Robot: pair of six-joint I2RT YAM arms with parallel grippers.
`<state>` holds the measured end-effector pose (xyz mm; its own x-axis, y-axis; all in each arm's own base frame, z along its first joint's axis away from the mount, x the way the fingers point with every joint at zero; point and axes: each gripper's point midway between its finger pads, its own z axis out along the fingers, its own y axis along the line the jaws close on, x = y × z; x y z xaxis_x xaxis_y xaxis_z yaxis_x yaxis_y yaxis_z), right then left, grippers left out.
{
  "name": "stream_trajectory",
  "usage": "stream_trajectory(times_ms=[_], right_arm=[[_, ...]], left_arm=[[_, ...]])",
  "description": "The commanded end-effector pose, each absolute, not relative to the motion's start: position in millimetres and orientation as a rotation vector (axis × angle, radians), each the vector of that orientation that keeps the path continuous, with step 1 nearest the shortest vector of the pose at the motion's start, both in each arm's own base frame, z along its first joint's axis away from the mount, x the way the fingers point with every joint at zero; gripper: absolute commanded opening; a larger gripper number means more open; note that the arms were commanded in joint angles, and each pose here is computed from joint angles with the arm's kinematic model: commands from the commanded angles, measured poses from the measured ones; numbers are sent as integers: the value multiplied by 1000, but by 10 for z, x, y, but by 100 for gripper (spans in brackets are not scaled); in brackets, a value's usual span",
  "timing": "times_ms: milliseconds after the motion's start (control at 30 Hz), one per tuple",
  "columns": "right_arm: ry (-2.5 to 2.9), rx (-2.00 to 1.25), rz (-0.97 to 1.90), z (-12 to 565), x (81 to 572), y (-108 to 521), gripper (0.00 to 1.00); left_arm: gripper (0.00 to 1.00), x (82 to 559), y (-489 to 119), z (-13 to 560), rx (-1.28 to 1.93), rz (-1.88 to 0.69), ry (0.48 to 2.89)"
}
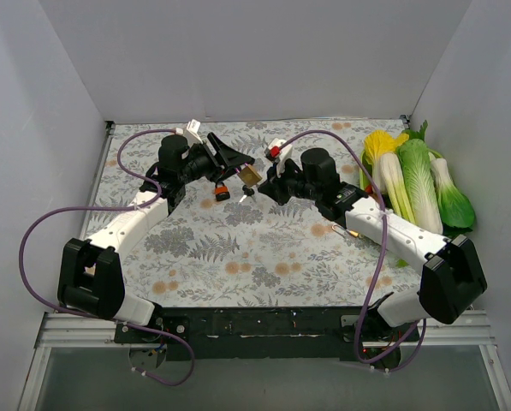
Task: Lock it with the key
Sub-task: Lock the lock.
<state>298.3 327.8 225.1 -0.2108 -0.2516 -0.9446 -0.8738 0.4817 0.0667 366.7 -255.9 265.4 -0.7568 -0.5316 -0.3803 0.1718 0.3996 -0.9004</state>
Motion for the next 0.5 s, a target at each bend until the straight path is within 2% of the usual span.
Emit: stream_trajectory(times_ms=[0, 200, 467], right_arm=[[1639, -959, 794, 2481, 3009, 3389, 1], [1625, -971, 803, 2468, 2905, 3379, 1], [1748, -925, 874, 2247, 2671, 3322, 1]], left_arm=[[0, 3675, -2569, 3018, -258, -1456, 1900], [0, 3792, -2517, 3036, -296, -1410, 1876], [0, 4336, -2181, 3145, -409, -1296, 1789]])
